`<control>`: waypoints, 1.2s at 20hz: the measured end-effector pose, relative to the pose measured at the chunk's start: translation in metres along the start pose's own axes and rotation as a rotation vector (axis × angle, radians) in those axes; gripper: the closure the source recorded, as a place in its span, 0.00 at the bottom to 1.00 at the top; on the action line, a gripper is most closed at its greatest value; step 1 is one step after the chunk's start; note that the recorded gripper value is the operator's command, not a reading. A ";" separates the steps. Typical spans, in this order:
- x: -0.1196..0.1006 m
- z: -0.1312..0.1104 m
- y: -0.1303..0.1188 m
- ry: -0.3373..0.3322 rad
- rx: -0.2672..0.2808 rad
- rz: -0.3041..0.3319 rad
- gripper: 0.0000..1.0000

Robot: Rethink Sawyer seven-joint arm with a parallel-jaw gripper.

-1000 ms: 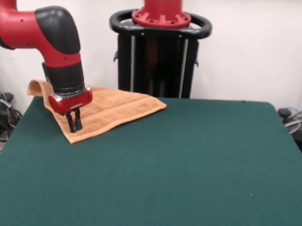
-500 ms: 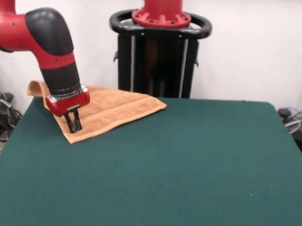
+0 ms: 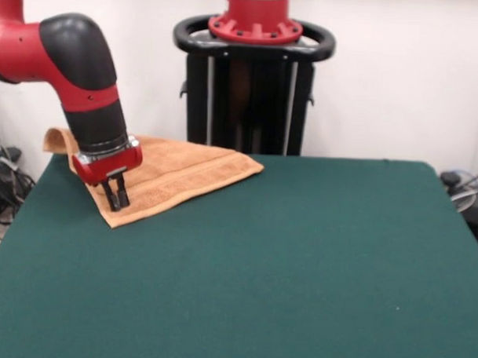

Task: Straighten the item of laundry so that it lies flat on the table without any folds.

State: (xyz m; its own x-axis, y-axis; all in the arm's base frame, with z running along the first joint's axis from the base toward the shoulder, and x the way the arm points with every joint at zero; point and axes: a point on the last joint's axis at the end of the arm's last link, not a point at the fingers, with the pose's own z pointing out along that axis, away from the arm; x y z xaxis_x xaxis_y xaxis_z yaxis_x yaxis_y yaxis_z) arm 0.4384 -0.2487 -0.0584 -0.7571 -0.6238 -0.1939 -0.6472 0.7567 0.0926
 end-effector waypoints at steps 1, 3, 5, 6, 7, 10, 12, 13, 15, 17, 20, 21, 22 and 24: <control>0.000 0.000 0.000 0.000 0.000 0.000 1.00; 0.001 0.000 0.000 -0.002 -0.001 0.003 1.00; 0.002 0.000 -0.001 -0.014 -0.005 0.012 1.00; 0.003 0.000 -0.001 -0.022 -0.007 0.015 1.00; 0.004 0.000 -0.002 -0.028 -0.008 0.018 1.00; 0.008 0.000 -0.003 -0.059 -0.017 0.032 1.00; 0.010 0.001 -0.004 -0.080 -0.025 0.042 1.00; 0.012 0.001 -0.005 -0.096 -0.030 0.048 1.00; 0.014 0.001 -0.005 -0.113 -0.034 0.053 1.00; 0.016 0.001 -0.006 -0.139 -0.037 0.063 1.00; 0.018 0.002 -0.006 -0.148 -0.038 0.071 1.00; 0.017 0.002 -0.006 -0.148 -0.038 0.070 1.00; 0.017 0.002 -0.006 -0.147 -0.037 0.069 1.00; 0.016 0.002 -0.006 -0.143 -0.034 0.063 1.00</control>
State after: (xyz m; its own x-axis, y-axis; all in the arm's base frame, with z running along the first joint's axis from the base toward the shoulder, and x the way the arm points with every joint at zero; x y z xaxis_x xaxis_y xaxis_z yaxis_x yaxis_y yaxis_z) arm 0.4307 -0.2628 -0.0637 -0.7776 -0.5389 -0.3240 -0.6031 0.7850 0.1418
